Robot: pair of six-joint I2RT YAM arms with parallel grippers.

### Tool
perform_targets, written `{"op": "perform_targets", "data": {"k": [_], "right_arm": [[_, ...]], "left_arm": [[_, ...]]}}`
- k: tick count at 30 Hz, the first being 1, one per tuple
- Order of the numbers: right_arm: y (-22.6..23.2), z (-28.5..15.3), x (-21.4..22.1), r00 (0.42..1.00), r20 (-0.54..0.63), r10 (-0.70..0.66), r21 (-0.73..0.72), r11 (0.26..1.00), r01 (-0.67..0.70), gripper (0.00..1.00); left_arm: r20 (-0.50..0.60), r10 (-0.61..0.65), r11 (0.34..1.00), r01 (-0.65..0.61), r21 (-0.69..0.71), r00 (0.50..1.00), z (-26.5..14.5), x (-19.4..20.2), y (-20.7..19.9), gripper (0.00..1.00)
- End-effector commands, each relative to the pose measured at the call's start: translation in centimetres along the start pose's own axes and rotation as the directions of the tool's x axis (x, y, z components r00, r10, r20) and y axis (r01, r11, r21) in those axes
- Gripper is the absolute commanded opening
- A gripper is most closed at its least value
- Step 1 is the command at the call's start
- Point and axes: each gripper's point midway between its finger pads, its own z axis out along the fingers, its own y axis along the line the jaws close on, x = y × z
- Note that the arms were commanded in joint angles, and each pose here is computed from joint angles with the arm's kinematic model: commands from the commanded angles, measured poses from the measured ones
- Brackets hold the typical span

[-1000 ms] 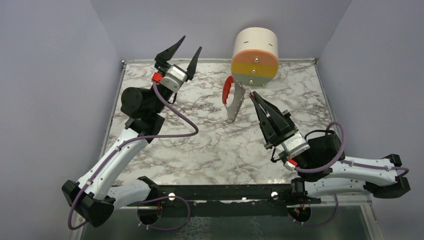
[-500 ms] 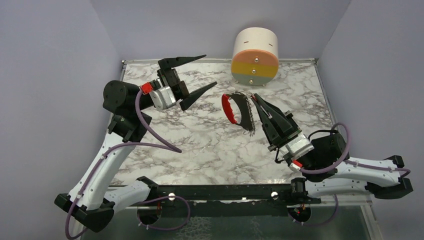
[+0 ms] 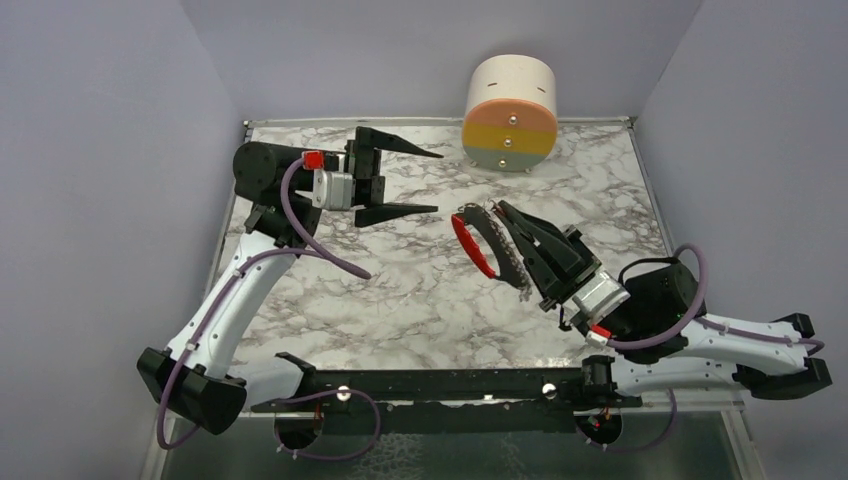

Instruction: Remove the keys from the keyring

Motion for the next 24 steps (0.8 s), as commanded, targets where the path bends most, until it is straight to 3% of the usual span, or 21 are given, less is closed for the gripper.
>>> {"op": "perform_targets", "data": {"k": [1, 5, 11, 24], "right_arm": [[0.4, 0.2, -0.6, 1.0, 0.02, 0.013, -0.031, 0.999, -0.013, 0.02], [1.2, 0.5, -0.2, 1.0, 0.01, 0.014, -0.046, 0.999, -0.013, 0.01], [1.7, 0.7, -0.1, 1.0, 0.007, 0.023, -0.059, 0.998, -0.023, 0.01], [2.2, 0.7, 0.0, 0.999, 0.001, 0.042, -0.084, 0.996, -0.042, 0.01]], "left_arm": [[0.053, 0.018, 1.0, -0.019, 0.021, 0.998, 0.4, -5.7, 0.3, 0.68], [0.065, -0.133, 0.989, 0.137, -0.061, 0.989, 0.2, -6.6, 2.8, 0.68], [0.07, -0.204, 0.973, 0.21, -0.095, 0.976, -0.1, -4.8, 2.4, 0.67], [0.082, -0.269, 0.954, 0.254, 0.158, 0.96, 2.1, -6.7, -2.2, 0.67]]}}
